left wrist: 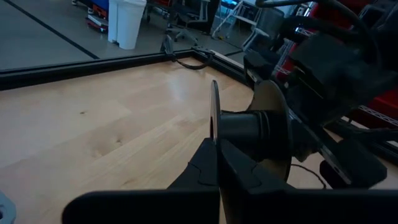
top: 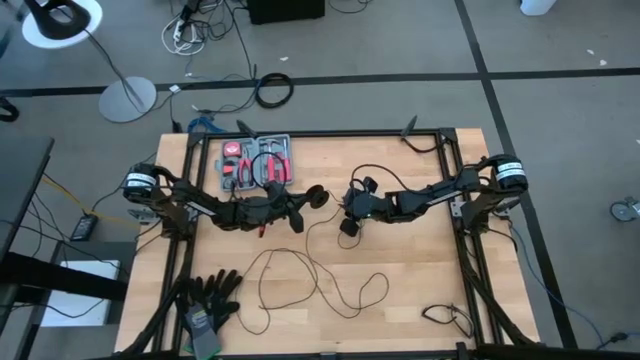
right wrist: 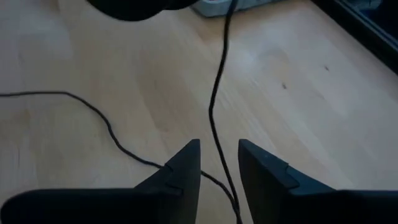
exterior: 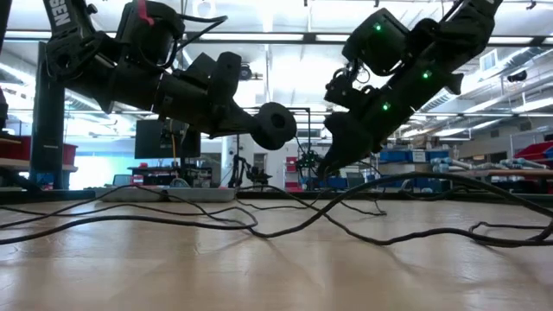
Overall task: Coil cords
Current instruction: Coil the black wire onto the spool
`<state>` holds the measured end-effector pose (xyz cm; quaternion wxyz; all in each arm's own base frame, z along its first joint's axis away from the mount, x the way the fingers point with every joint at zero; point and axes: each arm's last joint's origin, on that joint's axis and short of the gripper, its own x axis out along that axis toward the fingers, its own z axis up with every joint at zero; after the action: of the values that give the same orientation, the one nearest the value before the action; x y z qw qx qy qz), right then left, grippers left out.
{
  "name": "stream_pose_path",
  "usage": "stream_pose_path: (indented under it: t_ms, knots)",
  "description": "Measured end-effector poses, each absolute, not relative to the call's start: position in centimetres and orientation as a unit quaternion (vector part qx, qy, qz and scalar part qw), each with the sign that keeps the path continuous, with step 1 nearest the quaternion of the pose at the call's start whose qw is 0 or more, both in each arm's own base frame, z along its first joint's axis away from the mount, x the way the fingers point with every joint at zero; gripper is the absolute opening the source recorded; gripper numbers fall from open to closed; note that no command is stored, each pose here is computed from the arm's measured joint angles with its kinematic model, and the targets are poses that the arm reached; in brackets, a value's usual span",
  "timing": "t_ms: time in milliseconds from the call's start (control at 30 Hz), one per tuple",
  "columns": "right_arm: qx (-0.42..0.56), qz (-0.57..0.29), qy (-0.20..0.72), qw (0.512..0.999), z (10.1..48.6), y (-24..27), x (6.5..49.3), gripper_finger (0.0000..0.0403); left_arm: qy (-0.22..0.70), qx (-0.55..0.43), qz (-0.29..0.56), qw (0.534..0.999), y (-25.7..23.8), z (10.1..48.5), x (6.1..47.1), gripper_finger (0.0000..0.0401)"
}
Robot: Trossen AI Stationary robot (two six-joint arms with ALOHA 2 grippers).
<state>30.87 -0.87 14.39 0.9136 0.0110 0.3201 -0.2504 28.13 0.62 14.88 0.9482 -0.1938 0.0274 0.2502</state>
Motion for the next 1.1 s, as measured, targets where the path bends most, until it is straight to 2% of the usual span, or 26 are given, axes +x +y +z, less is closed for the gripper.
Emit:
stream_pose_path:
  t_ms: [533, 600, 733, 1100]
  knots:
    - [0.018, -0.243, 0.349, 0.905, 13.8, -2.2, 30.6, 0.009, 0.001, -0.199, 0.241, 0.95, 0.6, 15.4, 28.2, 0.0]
    - [0.018, -0.243, 0.348, 0.905, 13.9, -2.2, 30.6, 0.0076, 0.001, -0.2, 0.241, 0.95, 0.6, 15.4, 28.2, 0.0]
    - [0.015, -0.222, 0.336, 0.915, 14.1, -2.0, 30.9, 0.0012, -0.001, -0.201, 0.241, 0.95, 0.6, 15.5, 28.2, 0.0]
    - [0.023, -0.169, 0.268, 0.948, 15.2, -0.2, 31.9, 0.0001, -0.027, -0.208, 0.235, 0.949, 0.6, 16.0, 28.3, 0.0]
